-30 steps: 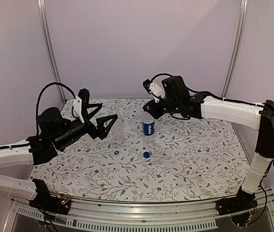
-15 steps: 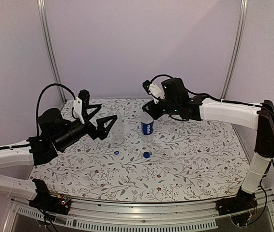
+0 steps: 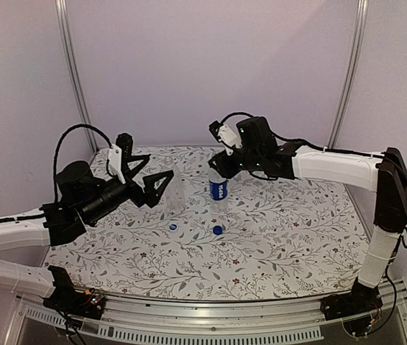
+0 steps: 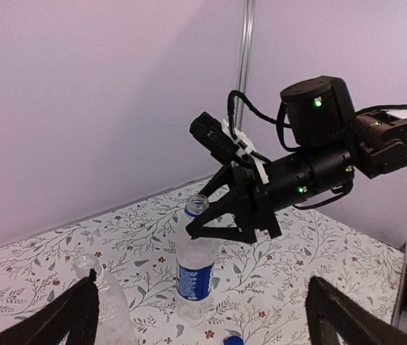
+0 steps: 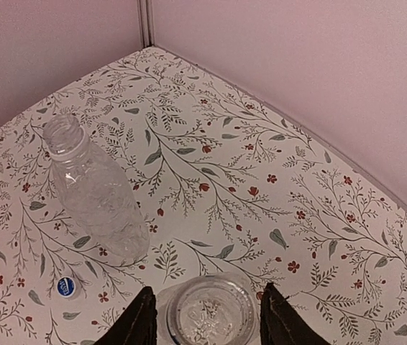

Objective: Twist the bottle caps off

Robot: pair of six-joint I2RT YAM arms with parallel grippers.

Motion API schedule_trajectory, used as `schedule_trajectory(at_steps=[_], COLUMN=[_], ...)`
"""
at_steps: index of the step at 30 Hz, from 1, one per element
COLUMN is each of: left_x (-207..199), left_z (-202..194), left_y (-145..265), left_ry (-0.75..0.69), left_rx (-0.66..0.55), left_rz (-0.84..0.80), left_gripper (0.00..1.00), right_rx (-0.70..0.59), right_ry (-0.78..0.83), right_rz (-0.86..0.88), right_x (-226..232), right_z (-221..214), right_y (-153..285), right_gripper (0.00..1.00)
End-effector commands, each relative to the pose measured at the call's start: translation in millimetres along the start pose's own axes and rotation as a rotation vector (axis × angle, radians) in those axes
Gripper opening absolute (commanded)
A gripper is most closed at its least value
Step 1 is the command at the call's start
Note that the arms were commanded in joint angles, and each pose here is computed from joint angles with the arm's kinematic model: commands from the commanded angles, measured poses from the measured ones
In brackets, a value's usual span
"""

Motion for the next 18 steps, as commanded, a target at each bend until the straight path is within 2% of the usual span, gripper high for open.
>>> schedule_trajectory(at_steps=[1, 9, 18], left_x=[2.7, 5.1, 7.6], left_z=[-4.3, -7.3, -6.9], left_y=[3.6, 5.5, 7.0], left_ry=[-0.011, -0.018, -0.034], left_rx=[0.005, 0.01, 0.009], left_rz=[0.018, 0.037, 0.057], left_gripper=[1.0, 1.0, 1.0], right_rx=[0.045, 0.035, -0.008], right_ry=[-0.001, -0.004, -0.014], right_rz=[-0.007, -0.012, -0.017], right_x=[-2.8, -3.1, -4.2], right_z=[-5.2, 0.6, 16.2], right_y=[-7.4, -4.0, 11.7], right_gripper=[0.48, 0.58, 0.82])
Point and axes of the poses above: each gripper's point midway between its finger pads, its own y axis back along the fingers, its own x axis along the line the jaws close on, z = x × y, the point moved 7 cm from there along y, back along the fingers, and after that the axes turned 4 degrees about -y, right-handed, at the moved point
